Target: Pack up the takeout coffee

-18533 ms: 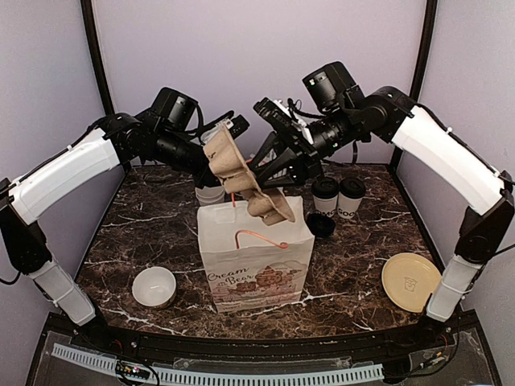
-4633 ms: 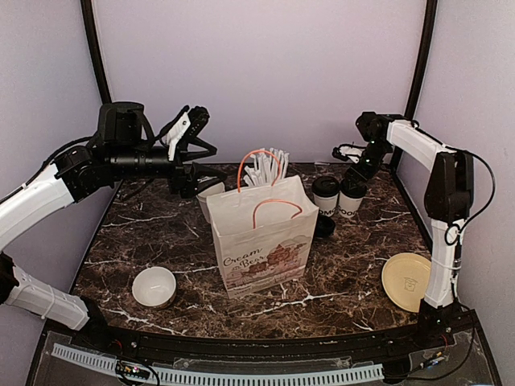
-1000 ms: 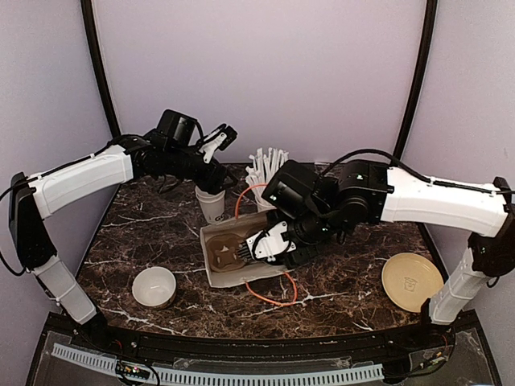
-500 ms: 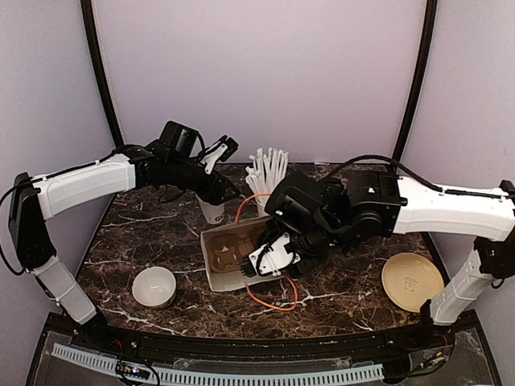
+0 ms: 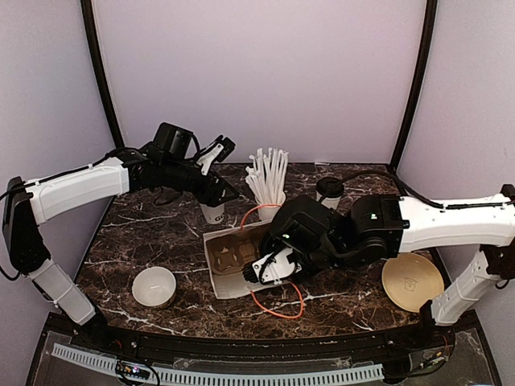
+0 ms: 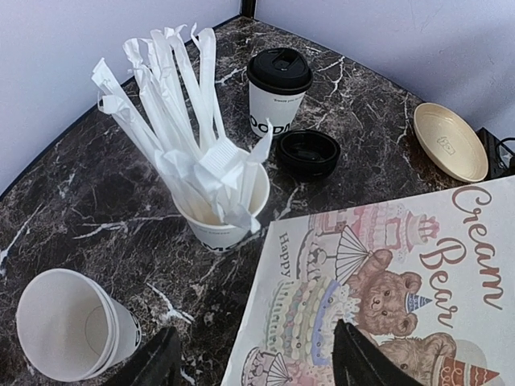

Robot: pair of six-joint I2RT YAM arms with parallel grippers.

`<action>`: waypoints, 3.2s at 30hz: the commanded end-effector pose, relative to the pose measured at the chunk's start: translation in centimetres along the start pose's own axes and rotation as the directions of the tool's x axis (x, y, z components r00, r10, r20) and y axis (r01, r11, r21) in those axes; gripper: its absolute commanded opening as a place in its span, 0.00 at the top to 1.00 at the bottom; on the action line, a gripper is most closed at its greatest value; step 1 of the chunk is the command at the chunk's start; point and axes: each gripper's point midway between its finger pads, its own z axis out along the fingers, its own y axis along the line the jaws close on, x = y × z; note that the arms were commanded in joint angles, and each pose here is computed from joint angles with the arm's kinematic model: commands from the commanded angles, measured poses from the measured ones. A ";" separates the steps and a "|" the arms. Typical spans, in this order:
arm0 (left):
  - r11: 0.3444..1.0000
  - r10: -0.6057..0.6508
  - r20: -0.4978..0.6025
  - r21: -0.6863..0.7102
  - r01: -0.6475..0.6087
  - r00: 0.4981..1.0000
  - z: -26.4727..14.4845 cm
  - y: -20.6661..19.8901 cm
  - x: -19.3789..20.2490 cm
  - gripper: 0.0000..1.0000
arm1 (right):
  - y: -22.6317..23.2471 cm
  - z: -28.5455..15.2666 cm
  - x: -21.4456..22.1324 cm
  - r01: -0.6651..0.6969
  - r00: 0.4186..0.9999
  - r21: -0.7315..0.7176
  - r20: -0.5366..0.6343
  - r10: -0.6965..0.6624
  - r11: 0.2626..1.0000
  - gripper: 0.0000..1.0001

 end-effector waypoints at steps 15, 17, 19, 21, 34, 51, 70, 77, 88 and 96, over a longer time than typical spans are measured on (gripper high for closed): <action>0.997 -0.016 0.039 0.080 0.013 0.999 -0.5 -1.3 -0.1 0.35 | -1.3 4.5 0.9 -0.129 0.991 0.041 -0.018 0.130 0.991 0.49; 0.996 -0.015 0.040 0.084 0.012 0.999 -0.5 -1.4 0.0 0.35 | -1.4 4.8 0.8 -0.135 0.991 0.042 -0.013 0.135 0.990 0.50; 0.996 -0.017 0.040 0.093 0.014 0.999 -0.5 -1.6 0.0 0.35 | -1.5 5.0 0.8 -0.144 0.990 0.048 -0.005 0.144 0.988 0.50; 0.995 -0.020 0.038 0.102 0.016 0.999 -0.5 -1.7 0.1 0.35 | -1.6 5.2 0.8 -0.151 0.989 0.052 0.000 0.151 0.987 0.50; 0.992 -0.016 0.039 0.125 0.011 0.999 -0.8 -2.2 0.4 0.35 | -1.4 7.3 1.2 -0.172 0.985 0.043 -0.002 0.172 0.984 0.52; 0.990 -0.016 0.032 0.140 0.011 0.999 -0.6 -2.4 0.7 0.36 | -3.1 7.0 0.3 -0.181 0.983 0.058 0.029 0.179 0.982 0.53; 0.990 -0.015 0.020 0.140 0.012 1.000 -0.2 -2.3 1.1 0.36 | -1.4 10.1 1.2 -0.211 0.977 -0.035 0.014 0.211 0.977 0.53; 0.992 -0.007 0.023 0.124 0.004 1.000 -0.4 -2.1 1.0 0.36 | 0.1 9.6 0.2 -0.260 0.962 -0.263 0.007 0.271 0.929 0.53; 0.998 -0.006 0.031 0.066 0.004 1.000 -1.2 -0.8 0.6 0.36 | 0.0 6.8 -2.0 -0.347 0.920 -0.573 -0.054 0.388 0.742 0.54; 1.000 -0.019 0.058 0.021 0.018 0.998 -2.3 1.0 0.0 0.36 | 0.5 5.2 -2.4 -0.342 0.921 -0.656 -0.092 0.379 0.673 0.54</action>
